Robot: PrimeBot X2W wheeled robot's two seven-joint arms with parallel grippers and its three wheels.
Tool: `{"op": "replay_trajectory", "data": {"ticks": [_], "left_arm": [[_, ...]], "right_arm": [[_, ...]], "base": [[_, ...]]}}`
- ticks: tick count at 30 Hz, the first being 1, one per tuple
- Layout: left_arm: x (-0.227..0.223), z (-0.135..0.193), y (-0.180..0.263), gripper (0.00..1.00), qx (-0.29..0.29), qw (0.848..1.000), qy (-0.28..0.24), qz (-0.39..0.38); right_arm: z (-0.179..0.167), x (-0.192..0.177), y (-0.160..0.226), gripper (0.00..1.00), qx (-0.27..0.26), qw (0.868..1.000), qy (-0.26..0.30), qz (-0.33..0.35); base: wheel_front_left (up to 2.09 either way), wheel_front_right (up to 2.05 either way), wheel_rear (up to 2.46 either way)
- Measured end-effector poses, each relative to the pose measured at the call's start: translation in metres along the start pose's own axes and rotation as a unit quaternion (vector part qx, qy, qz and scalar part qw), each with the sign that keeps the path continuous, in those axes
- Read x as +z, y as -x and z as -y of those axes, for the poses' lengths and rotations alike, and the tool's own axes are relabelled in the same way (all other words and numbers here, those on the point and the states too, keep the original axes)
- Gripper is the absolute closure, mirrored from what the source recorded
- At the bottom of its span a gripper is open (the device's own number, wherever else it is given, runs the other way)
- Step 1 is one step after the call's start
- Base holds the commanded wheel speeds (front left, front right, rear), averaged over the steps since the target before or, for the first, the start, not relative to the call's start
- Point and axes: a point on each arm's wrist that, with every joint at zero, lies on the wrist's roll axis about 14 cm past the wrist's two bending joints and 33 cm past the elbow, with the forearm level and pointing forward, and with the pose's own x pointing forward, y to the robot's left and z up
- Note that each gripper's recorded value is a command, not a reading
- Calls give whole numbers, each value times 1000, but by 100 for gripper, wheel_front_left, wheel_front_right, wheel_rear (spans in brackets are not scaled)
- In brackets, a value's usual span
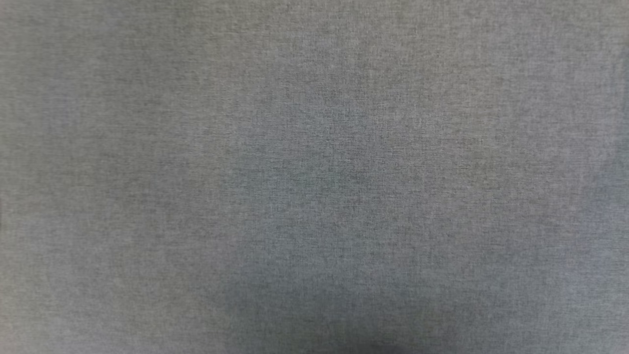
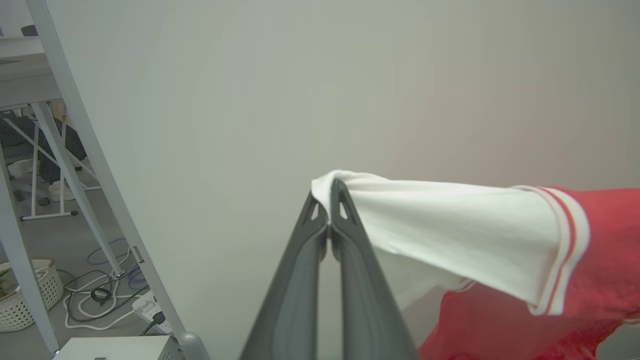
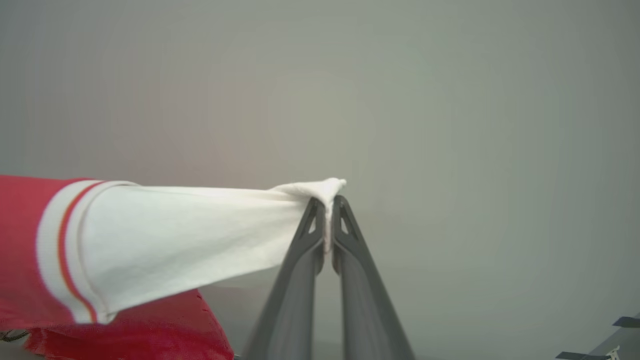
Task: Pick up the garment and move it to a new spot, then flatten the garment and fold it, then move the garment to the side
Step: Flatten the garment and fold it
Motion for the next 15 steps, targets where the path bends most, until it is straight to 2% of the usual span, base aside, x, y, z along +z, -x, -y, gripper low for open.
{"op": "replay_trajectory", "data": {"ticks": [8,15], "left_arm": [[-64,14,74,100,-2,995,47,-92],[-95,13,160,100,19,976,92,-195]], "right_arm": [[-7,-67,58,100,13,995,-26,-100],[-13,-106,134,100,13,981,-63,-183]], "base": [[0,0,0],[0,0,0]]}}
